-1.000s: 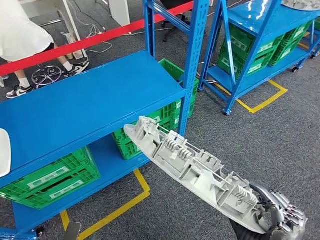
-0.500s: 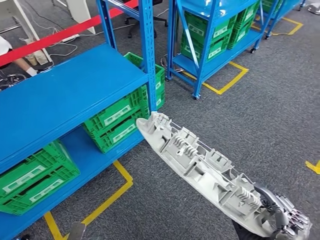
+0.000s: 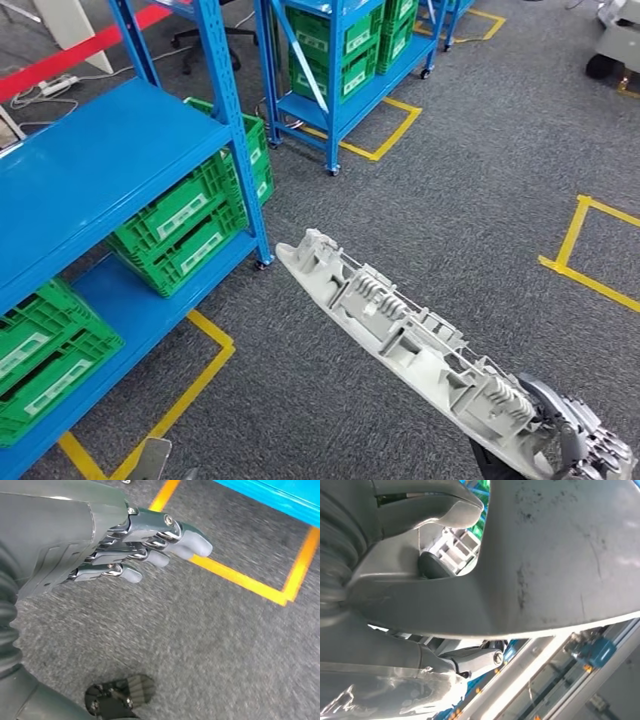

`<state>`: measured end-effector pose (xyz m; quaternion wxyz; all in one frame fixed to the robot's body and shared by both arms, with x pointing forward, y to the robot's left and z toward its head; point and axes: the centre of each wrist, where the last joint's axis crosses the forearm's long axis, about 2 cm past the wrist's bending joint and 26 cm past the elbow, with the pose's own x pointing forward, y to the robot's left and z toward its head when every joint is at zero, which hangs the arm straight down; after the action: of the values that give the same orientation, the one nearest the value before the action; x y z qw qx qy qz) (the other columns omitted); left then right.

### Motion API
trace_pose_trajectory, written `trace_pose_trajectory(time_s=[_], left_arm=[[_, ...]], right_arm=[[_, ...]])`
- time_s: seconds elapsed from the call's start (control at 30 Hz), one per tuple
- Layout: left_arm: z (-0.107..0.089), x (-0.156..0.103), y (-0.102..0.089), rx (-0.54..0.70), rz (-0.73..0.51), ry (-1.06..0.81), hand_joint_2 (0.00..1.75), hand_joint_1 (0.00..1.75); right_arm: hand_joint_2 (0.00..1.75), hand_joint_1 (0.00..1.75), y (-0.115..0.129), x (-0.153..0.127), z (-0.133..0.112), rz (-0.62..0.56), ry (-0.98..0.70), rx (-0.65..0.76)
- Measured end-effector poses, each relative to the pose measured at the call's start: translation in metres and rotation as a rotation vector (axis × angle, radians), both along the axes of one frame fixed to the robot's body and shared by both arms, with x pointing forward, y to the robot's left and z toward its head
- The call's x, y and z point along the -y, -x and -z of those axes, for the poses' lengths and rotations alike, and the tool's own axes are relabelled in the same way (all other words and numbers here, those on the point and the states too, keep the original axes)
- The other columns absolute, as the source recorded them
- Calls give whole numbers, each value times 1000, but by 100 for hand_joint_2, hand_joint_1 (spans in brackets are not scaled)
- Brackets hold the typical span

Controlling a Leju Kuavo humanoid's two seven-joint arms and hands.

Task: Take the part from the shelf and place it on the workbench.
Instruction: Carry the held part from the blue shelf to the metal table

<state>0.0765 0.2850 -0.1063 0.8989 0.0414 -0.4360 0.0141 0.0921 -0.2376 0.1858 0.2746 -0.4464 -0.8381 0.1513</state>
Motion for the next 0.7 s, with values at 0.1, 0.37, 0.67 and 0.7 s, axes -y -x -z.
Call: trace_pose_trajectory(time_s=[0.1, 0.37, 0.67, 0.7], left_arm=[[0, 2, -2, 4, 3, 4, 175, 0], [0, 3, -3, 4, 23, 17, 175, 0], [-1, 7, -7, 5, 45, 23, 175, 0], [-2, 7, -8, 5, 48, 21, 175, 0]], right_arm=[[175, 175, 2, 1, 0, 9, 2, -5], [175, 175, 4, 0, -1, 29, 0, -12], [175, 175, 9, 2, -2, 45, 14, -22], [175, 175, 9, 2, -2, 47, 16, -22]])
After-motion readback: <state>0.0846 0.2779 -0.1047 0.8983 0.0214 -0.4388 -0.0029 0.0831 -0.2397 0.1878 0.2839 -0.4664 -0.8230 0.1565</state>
